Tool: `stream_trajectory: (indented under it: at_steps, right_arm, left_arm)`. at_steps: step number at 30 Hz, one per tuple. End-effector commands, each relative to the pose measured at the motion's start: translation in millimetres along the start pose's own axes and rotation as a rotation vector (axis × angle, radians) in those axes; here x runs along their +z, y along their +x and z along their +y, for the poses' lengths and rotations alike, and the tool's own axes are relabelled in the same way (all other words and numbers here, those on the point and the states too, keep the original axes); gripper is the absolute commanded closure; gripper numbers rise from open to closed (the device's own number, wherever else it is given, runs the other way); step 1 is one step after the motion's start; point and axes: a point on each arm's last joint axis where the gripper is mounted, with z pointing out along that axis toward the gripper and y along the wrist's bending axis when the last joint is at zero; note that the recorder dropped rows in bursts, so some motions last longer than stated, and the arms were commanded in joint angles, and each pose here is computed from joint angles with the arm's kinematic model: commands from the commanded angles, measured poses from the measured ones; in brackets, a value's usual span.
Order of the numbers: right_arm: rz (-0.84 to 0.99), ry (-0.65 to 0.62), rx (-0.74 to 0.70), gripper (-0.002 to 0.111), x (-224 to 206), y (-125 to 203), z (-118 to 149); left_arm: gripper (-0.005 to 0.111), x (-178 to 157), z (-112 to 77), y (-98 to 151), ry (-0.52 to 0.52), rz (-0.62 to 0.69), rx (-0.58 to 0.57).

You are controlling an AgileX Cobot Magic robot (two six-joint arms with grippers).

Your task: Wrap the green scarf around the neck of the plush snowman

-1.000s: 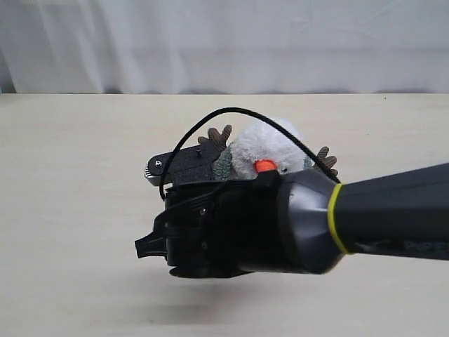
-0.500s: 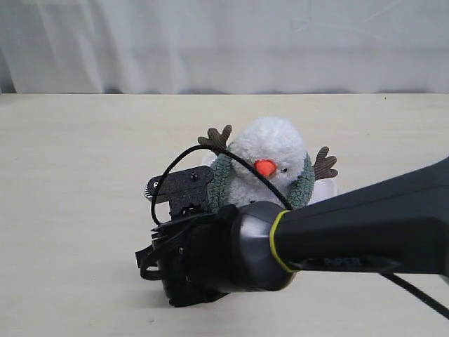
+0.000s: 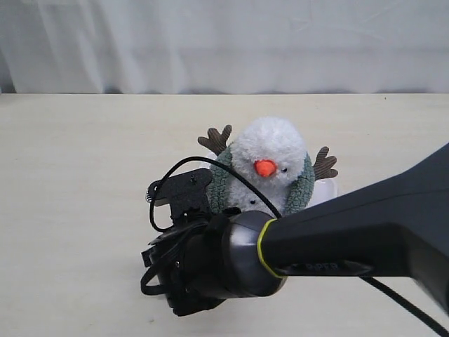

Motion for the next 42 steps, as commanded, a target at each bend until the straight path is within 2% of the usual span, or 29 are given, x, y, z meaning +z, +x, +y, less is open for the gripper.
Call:
stream_trajectory:
  at_steps: [1,6,10,12,18,23,29,36,42]
  right_arm:
    - [-0.058,0.066,0.055,0.044,-0.1,-8.4,-9.0]
    - [-0.085,0.02,0.094,0.045,3.4,-13.7,-8.5]
    - [-0.1,0.016,0.099,0.067,3.3,-15.1,-8.2]
    - [-0.101,0.02,0.099,0.075,3.3,-15.1,-8.6]
    - [-0.113,0.02,0.053,0.086,3.2,-16.2,-8.3]
    - [-0.1,0.025,-0.047,0.104,0.8,-16.9,-9.5]
    - [-0.095,0.009,-0.087,0.104,-14.6,-26.8,-15.3]
    - [-0.02,-0.004,-0.199,0.104,-35.7,-33.0,-26.0]
    - [0.072,0.074,-0.276,0.104,-57.1,-36.8,-46.6]
  left_arm:
    - [0.107,0.0,0.2,-0.2,-0.003,-0.007,-0.005]
    - [0.107,0.0,0.2,-0.2,-0.003,-0.007,-0.005]
    - [0.107,0.0,0.2,-0.2,-0.003,-0.007,-0.005]
    - [0.107,0.0,0.2,-0.2,-0.003,-0.007,-0.005]
    - [0.107,0.0,0.2,-0.2,-0.003,-0.007,-0.005]
    - [0.107,0.0,0.2,-0.2,-0.003,-0.007,-0.005]
    - [0.107,0.0,0.2,-0.2,-0.003,-0.007,-0.005]
    - [0.107,0.0,0.2,-0.2,-0.003,-0.007,-0.005]
    - [0.107,0.0,0.2,-0.2,-0.003,-0.007,-0.005]
